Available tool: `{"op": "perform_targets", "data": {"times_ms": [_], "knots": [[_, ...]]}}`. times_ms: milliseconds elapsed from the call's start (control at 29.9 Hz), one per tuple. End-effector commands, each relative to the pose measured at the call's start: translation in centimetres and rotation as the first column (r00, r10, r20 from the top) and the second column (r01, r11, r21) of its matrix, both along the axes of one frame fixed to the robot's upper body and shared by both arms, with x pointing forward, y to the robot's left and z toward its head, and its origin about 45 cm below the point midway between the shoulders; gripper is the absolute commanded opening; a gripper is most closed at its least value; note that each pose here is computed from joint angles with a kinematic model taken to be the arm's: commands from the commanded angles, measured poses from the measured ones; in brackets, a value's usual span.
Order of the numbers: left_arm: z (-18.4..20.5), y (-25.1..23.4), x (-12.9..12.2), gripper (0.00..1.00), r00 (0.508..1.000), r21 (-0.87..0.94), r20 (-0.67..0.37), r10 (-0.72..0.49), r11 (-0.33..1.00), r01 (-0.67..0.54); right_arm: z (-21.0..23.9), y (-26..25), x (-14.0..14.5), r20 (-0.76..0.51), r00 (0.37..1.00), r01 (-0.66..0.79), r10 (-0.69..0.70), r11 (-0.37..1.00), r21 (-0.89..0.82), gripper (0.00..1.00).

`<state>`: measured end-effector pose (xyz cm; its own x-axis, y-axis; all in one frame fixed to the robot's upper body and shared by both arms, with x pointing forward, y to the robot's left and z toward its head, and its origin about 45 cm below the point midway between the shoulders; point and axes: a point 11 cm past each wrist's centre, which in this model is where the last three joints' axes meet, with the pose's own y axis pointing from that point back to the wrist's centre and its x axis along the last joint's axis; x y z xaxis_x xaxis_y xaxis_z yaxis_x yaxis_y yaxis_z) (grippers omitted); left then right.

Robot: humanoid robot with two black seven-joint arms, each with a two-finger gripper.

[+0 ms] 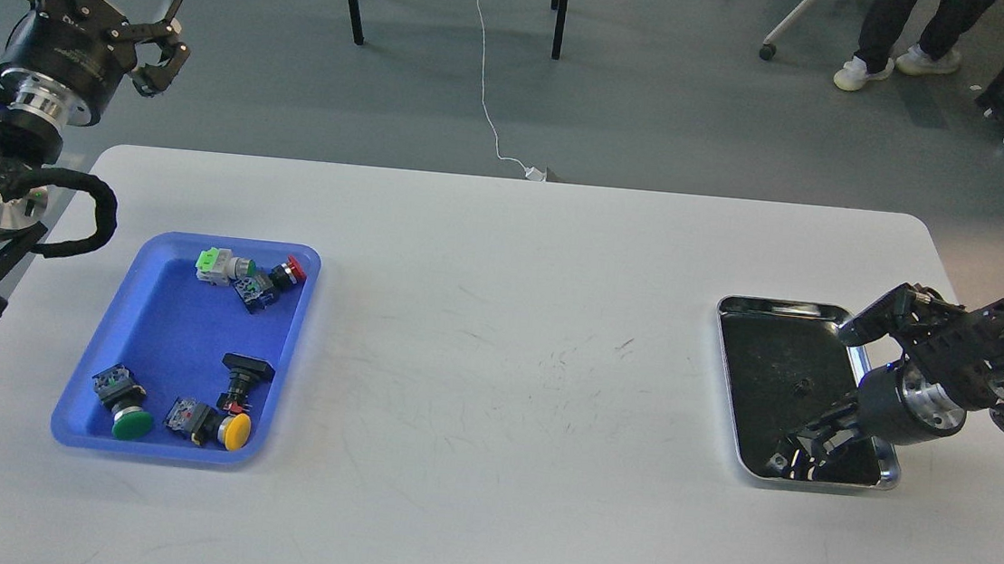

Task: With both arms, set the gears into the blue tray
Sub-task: 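Lower the right gripper into the metal tray and grasp a small black gear, then carry the black gear to the table center and release it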

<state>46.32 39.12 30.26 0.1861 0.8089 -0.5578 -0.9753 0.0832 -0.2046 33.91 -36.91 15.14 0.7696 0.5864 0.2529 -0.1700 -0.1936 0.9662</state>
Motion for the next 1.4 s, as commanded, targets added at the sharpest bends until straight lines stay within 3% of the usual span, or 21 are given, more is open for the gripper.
{"op": "perform_targets", "data": {"times_ms": [0, 201, 301, 568, 702, 969, 1370], "knots": [[0.1, 0.0, 0.0, 0.98, 1.000, 0.000, 0.000, -0.001, 1.000, 0.001, 0.0, -0.3, -0.3, -0.006, 1.000, 0.004, -0.004, 1.000, -0.003, 0.07], [0.3, 0.7, -0.1, 0.98, 1.000, 0.010, 0.002, 0.010, 1.000, -0.010, 0.6, 0.1, 0.1, 0.006, 1.000, 0.005, -0.005, 1.000, 0.010, 0.03], [0.4, 0.8, -0.1, 0.98, 1.000, 0.012, 0.002, 0.012, 1.000, -0.012, 2.4, 1.5, 1.9, 0.061, 0.998, -0.013, 0.011, 0.999, 0.034, 0.04], [0.4, 0.8, -0.1, 0.98, 1.000, 0.016, 0.001, 0.012, 1.000, -0.012, 8.2, 13.3, 6.3, 0.200, 0.977, -0.124, 0.073, 0.959, 0.254, 0.04], [0.4, 0.8, -0.1, 0.98, 1.000, 0.020, -0.001, 0.009, 1.000, -0.009, 6.9, 18.5, 6.0, 0.233, 0.957, -0.240, 0.174, 0.925, 0.295, 0.04], [1.0, 2.6, -0.6, 0.98, 0.999, 0.054, 0.000, 0.034, 0.998, -0.034, 2.0, 25.2, 4.1, 0.146, 0.984, -0.158, 0.102, 0.875, 0.458, 0.04], [0.9, 2.3, -0.5, 0.98, 1.000, 0.055, -0.005, 0.028, 0.998, -0.028, -2.8, 26.8, 1.1, 0.055, 0.993, -0.116, 0.102, 0.862, 0.494, 0.05]]}}
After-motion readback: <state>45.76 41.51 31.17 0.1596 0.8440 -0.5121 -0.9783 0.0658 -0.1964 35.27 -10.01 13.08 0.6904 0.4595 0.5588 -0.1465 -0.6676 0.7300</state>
